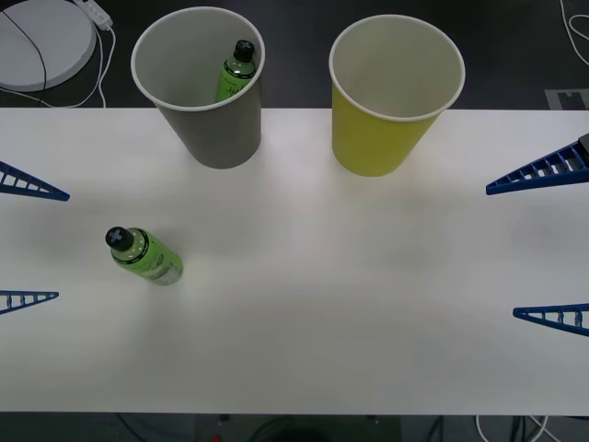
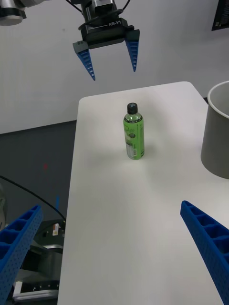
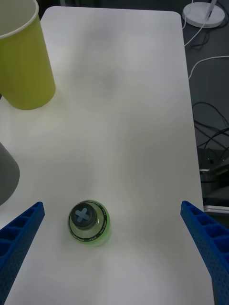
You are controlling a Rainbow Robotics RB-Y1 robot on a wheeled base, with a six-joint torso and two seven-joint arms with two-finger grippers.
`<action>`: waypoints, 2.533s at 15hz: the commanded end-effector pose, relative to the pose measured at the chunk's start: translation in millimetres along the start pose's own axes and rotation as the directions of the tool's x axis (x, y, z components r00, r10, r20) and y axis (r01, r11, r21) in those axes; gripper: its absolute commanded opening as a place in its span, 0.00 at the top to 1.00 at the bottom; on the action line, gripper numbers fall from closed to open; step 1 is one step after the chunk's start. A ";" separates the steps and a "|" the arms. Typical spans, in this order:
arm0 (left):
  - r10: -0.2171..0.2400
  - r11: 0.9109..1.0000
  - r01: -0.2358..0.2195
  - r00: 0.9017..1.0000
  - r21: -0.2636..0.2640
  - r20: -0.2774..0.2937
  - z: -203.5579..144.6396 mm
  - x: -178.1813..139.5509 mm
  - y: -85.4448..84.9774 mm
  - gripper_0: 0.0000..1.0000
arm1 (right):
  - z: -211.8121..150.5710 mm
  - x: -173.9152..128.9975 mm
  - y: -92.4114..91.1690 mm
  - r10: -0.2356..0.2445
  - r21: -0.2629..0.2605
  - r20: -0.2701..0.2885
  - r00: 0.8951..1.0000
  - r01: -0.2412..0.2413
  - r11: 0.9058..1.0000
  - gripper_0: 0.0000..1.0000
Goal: Put the can into the green bin and the plastic bottle into the gray bin
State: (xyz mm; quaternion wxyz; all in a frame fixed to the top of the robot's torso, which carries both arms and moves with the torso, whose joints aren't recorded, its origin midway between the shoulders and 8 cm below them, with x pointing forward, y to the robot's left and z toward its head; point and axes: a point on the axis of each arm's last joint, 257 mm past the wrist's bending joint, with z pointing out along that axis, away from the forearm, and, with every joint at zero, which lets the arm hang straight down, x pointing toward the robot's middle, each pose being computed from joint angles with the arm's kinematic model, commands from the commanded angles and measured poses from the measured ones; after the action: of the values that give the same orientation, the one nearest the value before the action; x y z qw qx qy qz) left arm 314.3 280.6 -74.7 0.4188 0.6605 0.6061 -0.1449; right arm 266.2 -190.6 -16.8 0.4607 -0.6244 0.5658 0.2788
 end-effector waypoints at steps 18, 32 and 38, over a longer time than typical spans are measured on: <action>-0.296 0.945 0.309 0.948 -0.108 0.119 -2.2 63.9 -7.4 0.00 | 0.0 0.0 0.0 0.000 0.000 0.000 1.000 0.000 1.000 0.00; -0.255 0.930 0.266 0.964 -0.255 0.079 -5.5 112.3 -29.5 0.00 | 0.0 0.0 0.0 0.000 0.000 0.000 1.000 0.000 1.000 0.00; -0.284 0.886 0.317 0.948 -0.338 0.145 4.6 123.4 -38.4 0.00 | 0.0 0.0 0.0 0.000 0.000 0.000 1.000 0.000 1.000 0.00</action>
State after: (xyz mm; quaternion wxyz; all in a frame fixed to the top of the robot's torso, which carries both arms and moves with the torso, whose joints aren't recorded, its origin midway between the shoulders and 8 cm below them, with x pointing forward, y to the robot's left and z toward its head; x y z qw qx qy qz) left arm 307.8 357.7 -176.3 0.5284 0.4696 0.6959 -0.1264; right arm 266.1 -190.5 -16.8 0.4607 -0.6244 0.5658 0.2789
